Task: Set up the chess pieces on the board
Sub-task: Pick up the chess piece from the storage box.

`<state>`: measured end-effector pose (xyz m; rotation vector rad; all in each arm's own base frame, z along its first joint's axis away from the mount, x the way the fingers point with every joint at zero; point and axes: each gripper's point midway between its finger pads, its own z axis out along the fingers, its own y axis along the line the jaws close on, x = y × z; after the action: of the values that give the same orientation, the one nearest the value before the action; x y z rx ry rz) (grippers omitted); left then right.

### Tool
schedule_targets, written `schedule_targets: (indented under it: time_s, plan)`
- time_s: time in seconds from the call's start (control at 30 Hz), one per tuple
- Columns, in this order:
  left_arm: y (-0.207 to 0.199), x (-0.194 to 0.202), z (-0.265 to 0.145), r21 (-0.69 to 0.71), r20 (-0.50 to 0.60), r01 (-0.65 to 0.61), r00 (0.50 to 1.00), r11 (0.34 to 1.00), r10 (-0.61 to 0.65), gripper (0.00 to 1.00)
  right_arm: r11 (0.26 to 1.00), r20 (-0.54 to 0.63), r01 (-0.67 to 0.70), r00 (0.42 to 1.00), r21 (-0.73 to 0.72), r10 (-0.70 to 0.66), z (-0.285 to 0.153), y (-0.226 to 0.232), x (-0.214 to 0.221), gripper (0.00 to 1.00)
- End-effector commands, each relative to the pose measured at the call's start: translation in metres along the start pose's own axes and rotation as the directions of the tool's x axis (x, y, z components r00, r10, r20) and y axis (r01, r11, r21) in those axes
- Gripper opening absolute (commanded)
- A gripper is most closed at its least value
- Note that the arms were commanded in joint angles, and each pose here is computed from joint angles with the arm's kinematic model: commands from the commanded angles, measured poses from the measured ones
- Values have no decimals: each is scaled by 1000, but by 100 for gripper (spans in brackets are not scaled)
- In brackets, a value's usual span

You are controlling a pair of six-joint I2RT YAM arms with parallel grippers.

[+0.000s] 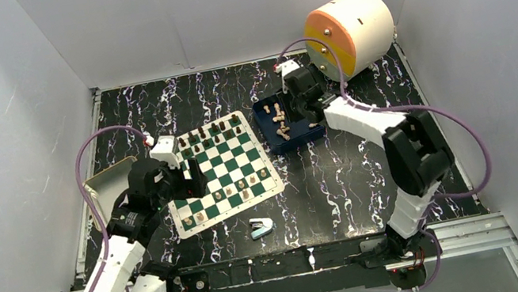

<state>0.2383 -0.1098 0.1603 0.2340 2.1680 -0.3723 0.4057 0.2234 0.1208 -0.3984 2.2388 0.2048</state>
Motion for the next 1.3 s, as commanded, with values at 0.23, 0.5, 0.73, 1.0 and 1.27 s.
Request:
schedule_targets:
  time_s: [0.23,0.5,0.73,1.0,1.27]
  plan:
    - [-6,-19,-5,7,81,-46,996,999,45,80,987,-15,126,992,-101,-129,52,-3,-35,43]
    - [-5,-19,-5,3,81,-50,995,999,50,79,940,-8,211,975,-267,-221,53,11,-25,45]
    - [-7,-15,1,14,52,-54,997,998,53,79,831,54,419,901,-367,-430,60,19,-19,46]
    - [-7,-13,4,13,34,-58,998,998,57,78,781,32,454,871,-429,-490,79,24,-11,46]
    - [-6,-11,6,10,22,-61,998,998,60,78,778,-12,464,856,-423,-517,98,18,6,46]
